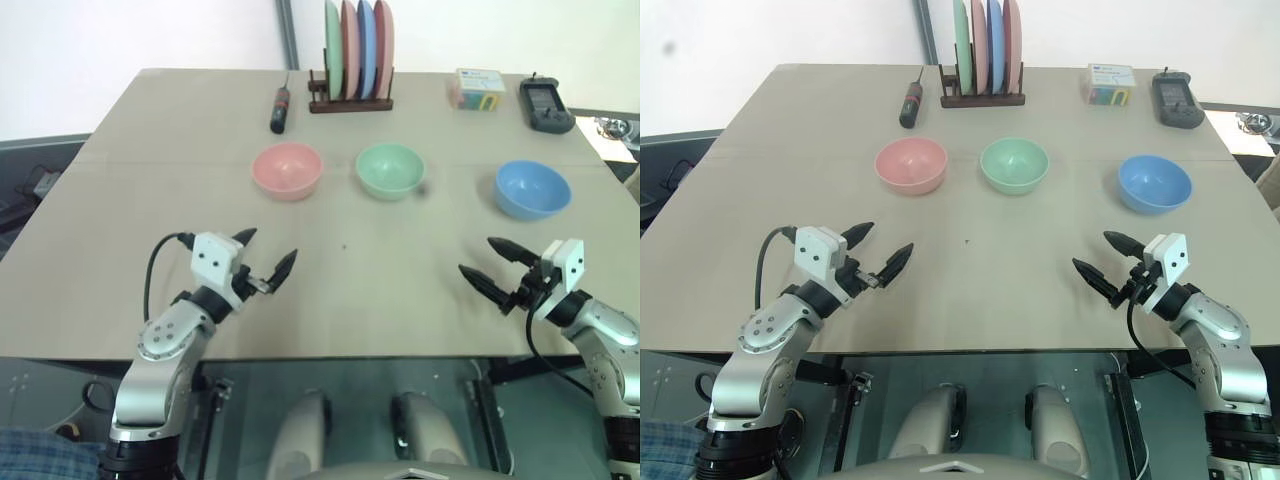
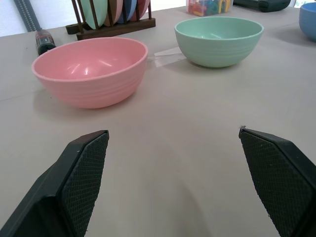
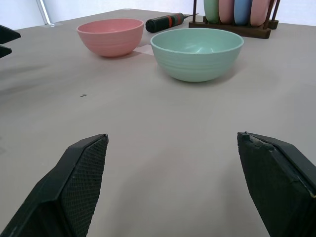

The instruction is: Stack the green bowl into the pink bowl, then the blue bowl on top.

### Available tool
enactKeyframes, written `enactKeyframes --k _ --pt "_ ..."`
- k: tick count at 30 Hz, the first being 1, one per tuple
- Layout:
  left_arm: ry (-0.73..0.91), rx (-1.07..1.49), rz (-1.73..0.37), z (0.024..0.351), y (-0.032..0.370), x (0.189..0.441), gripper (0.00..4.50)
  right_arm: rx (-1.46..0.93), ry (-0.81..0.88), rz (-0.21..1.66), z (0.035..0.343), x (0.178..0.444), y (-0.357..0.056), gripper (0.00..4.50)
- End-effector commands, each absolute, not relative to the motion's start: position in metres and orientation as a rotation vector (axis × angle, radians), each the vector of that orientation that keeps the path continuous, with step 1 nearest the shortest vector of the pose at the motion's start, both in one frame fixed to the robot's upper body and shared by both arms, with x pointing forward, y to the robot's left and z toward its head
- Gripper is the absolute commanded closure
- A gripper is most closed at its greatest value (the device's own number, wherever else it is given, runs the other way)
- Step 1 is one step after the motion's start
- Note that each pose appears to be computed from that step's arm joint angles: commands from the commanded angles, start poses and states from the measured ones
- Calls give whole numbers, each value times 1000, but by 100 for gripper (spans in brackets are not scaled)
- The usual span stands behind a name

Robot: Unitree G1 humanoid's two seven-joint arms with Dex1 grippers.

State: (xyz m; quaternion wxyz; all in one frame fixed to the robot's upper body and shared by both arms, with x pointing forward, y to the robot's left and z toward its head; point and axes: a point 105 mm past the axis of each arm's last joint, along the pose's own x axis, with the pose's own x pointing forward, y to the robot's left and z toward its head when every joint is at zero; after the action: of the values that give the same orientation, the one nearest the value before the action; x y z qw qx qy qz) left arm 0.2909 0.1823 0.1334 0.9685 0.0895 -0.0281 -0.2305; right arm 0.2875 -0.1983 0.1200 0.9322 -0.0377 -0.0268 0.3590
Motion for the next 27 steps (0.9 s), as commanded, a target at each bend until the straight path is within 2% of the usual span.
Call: enactKeyframes --k 1,18,22,27 --pt "-125 200 -496 149 176 288 0 -94 -106 740 131 287 -196 13" --pt "-107 217 -506 149 183 292 0 -71 -138 769 131 282 -180 13" --pt "-63 238 -445 147 191 302 0 -51 -209 843 144 275 -160 13" --pt "-39 450 -425 152 185 318 0 -45 -302 938 166 265 -130 13"
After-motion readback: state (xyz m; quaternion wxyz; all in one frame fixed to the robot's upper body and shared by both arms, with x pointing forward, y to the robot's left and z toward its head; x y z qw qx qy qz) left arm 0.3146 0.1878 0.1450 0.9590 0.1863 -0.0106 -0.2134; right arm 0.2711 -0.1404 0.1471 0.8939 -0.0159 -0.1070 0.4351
